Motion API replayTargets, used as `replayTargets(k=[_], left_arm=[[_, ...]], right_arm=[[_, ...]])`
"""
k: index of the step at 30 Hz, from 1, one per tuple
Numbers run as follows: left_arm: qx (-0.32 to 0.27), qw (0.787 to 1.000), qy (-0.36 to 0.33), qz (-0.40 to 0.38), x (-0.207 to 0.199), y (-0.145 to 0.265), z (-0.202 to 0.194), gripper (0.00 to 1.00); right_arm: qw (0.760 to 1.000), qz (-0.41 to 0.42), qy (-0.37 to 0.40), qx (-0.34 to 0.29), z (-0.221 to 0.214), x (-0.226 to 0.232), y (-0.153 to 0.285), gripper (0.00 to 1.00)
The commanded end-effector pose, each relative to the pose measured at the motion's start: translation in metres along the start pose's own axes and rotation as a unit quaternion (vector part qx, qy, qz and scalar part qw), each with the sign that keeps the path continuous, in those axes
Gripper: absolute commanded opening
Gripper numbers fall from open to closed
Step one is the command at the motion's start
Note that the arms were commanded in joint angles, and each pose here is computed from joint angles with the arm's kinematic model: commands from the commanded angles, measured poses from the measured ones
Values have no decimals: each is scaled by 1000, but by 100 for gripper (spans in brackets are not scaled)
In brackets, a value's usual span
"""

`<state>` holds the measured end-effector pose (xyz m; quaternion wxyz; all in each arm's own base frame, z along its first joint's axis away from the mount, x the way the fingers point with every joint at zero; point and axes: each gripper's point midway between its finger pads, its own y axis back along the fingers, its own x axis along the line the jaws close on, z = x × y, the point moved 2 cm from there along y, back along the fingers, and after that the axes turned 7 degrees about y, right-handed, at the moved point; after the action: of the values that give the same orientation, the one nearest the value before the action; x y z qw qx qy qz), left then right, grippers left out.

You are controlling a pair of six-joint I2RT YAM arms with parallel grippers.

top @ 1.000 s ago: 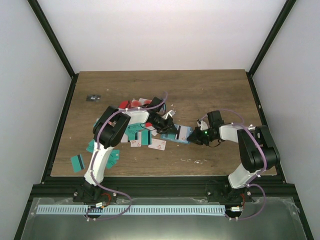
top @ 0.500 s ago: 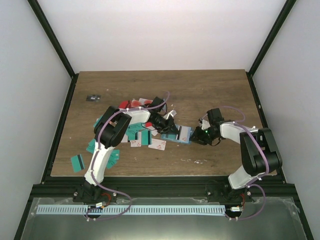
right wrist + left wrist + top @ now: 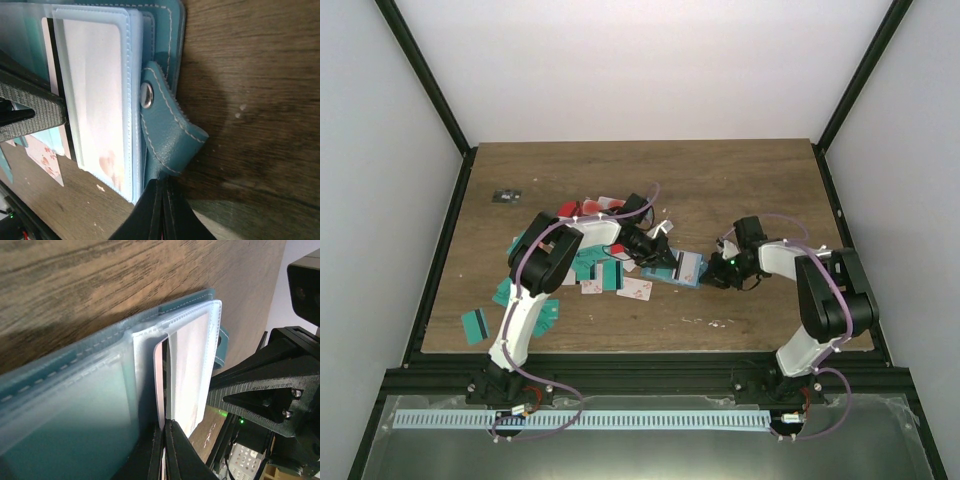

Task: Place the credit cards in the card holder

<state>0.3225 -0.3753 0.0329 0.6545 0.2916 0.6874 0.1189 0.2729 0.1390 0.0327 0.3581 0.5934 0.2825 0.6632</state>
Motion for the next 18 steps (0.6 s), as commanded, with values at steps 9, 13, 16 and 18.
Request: replayTargets(k=[9, 13, 16, 18], left_arm=[[25, 999, 34, 33, 28, -22, -13, 4], [22, 998, 28, 46, 26, -18, -13, 4], [14, 998, 17, 58, 22, -10, -13, 8], [6, 998, 9, 66, 17, -4, -12, 13]], right_arm=[[1000, -7, 5, 4, 9, -8, -11, 2], [1000, -13, 10, -1, 13, -6, -6, 2], [1000, -19, 16, -9, 16, -2, 2, 2], [999, -23, 19, -14, 18, 0, 7, 3]])
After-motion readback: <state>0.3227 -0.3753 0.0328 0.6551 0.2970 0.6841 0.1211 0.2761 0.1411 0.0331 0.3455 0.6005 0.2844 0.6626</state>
